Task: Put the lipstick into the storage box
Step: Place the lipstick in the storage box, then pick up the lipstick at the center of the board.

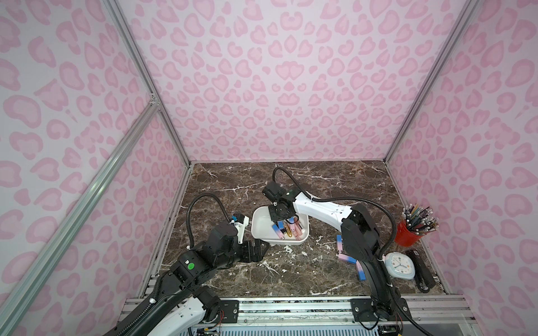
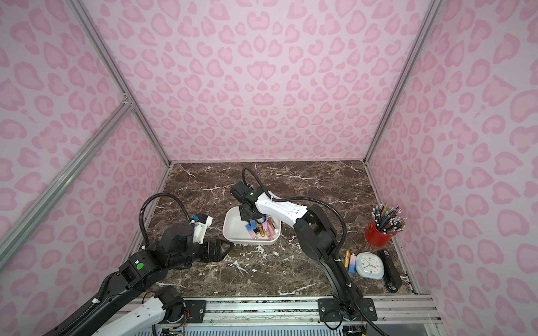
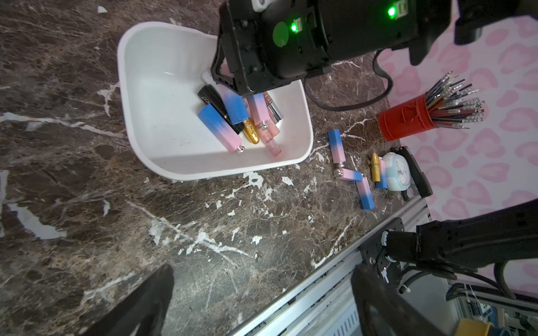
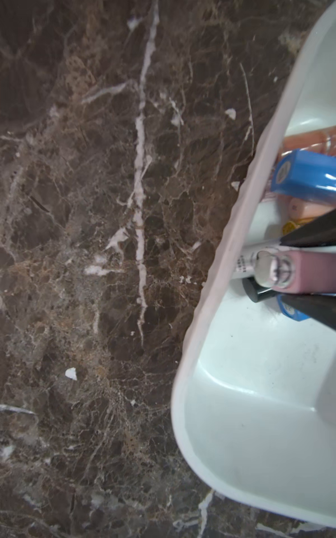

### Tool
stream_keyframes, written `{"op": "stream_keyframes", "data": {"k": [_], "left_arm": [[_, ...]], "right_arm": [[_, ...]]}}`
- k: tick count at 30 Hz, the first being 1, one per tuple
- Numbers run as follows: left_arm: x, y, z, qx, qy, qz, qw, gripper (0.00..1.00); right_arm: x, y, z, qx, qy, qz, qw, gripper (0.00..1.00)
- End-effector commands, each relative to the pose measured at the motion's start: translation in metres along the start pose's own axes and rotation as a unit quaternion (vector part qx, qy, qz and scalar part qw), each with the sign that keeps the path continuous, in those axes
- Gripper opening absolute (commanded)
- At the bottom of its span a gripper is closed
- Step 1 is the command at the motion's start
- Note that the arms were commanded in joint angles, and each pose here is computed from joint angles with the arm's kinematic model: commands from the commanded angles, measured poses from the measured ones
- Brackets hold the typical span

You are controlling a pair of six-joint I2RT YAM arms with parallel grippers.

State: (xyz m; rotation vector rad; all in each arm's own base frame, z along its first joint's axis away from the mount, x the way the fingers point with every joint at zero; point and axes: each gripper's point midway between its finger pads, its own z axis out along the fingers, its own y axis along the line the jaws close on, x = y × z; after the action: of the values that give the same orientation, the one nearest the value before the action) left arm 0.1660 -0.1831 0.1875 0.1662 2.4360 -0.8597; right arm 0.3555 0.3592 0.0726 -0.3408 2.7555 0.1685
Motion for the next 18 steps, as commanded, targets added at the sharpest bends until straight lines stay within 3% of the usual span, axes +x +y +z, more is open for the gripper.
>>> {"op": "stream_keyframes", "data": {"k": [1,8,18], "left_arm": [[-0.005,-0.018,0.002,0.031,-0.003,0.019,0.999,0.98],[-0.004,-0.040,0.015,0.045,0.011,0.044,0.998,0.98],[-0.002,-0.082,0.050,0.063,0.052,0.092,0.992,0.98]], "right_arm": [[-0.002,-0.007,-0.013,0.000,-0.015,0.004,1.000,0.40],[0.007,-0.076,-0.057,0.030,-0.052,0.046,0.997,0.44],[0.089,-0.180,-0.072,0.110,-0.040,0.108,0.987,0.44]]}}
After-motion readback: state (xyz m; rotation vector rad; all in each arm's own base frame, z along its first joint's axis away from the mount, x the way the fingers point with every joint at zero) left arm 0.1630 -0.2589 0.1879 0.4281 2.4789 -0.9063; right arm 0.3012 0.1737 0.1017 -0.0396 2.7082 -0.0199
